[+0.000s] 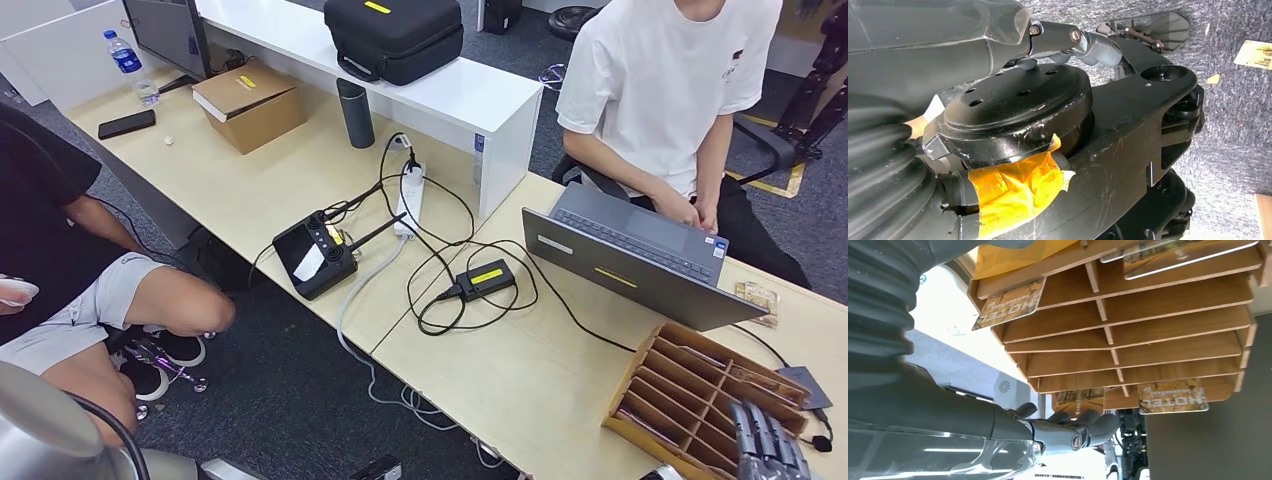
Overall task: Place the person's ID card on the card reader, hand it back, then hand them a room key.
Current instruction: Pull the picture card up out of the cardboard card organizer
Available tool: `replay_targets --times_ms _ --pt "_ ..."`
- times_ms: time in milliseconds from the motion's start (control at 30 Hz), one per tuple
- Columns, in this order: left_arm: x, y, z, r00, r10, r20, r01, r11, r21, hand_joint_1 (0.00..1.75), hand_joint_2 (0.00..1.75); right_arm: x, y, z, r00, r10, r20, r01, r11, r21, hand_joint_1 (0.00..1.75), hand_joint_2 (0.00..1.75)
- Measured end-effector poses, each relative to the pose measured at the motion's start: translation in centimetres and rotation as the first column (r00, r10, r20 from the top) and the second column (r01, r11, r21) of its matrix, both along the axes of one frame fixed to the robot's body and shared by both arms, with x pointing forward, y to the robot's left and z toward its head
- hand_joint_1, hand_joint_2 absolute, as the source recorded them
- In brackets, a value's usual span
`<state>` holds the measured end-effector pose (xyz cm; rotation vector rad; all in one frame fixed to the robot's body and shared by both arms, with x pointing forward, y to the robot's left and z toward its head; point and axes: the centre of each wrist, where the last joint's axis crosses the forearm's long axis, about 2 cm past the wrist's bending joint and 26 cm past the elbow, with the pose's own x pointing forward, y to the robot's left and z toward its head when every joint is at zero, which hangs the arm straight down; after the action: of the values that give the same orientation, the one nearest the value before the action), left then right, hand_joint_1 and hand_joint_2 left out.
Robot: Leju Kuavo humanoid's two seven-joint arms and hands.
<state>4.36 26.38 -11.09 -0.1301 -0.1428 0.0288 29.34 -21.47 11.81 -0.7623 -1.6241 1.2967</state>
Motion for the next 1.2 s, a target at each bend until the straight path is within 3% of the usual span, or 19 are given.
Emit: replay_targets --times_ms 1200 --pt "0.0 0.0 0.0 1.0 0.012 -0.001 -0.012 1.0 -0.001 0.0 1.75 -0.3 -2.0 -1.8 0.998 -0.042 -0.054 0.04 0.999 -0.025 0.0 1.75"
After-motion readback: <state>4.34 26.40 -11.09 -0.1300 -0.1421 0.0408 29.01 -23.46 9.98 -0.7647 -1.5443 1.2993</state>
